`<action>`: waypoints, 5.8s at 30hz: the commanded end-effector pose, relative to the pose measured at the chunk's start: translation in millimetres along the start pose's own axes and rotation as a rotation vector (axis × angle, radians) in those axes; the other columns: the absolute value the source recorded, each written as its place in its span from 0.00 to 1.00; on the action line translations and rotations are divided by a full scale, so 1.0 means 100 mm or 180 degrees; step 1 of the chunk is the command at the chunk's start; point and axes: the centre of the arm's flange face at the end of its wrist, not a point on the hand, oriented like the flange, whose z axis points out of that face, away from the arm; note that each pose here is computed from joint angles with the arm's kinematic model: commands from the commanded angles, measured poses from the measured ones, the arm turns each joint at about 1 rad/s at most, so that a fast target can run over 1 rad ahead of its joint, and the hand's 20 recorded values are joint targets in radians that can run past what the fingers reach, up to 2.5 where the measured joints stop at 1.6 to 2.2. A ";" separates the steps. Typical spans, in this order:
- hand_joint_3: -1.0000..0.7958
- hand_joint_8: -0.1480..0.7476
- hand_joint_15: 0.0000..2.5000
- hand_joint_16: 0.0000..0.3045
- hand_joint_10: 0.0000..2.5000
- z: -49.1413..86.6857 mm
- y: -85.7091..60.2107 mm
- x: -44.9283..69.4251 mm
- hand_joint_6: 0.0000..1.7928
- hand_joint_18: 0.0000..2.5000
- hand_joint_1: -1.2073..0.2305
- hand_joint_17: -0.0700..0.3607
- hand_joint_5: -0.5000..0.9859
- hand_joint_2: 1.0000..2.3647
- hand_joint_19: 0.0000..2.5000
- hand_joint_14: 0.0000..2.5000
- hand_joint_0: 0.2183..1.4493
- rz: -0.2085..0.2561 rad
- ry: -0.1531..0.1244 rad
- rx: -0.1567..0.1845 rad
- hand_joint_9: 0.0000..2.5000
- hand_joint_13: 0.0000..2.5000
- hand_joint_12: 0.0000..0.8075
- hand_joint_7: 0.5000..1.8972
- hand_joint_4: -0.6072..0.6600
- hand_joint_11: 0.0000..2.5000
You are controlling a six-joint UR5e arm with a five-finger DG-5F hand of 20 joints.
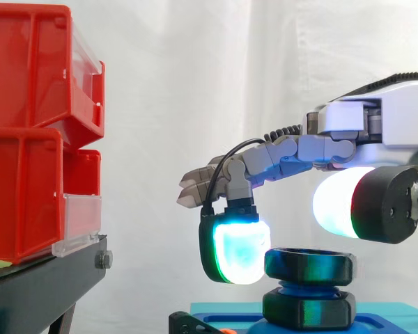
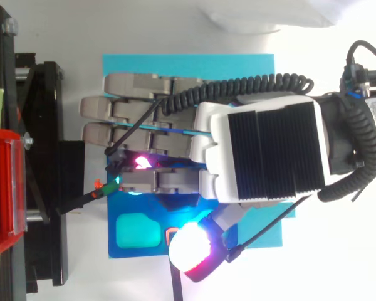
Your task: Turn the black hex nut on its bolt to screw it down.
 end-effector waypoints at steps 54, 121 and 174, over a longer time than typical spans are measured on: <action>0.28 0.44 0.00 0.18 0.00 0.26 0.13 0.00 0.28 0.01 0.76 0.46 0.25 0.00 0.00 0.00 0.17 -0.0096 -0.0543 -0.0268 0.15 0.08 0.41 0.49 0.66 0.00; 0.28 0.45 0.00 0.17 0.00 0.26 0.19 0.22 0.41 0.02 0.72 0.44 0.25 0.00 0.00 0.00 0.18 -0.0013 -0.0368 -0.0312 0.21 0.10 0.38 0.48 0.64 0.02; 0.28 0.46 0.00 0.17 0.00 0.05 -0.48 0.22 0.42 0.02 0.81 0.44 0.26 0.00 0.00 0.00 0.18 -0.0096 -0.0501 -0.0367 0.23 0.11 0.39 0.46 0.63 0.03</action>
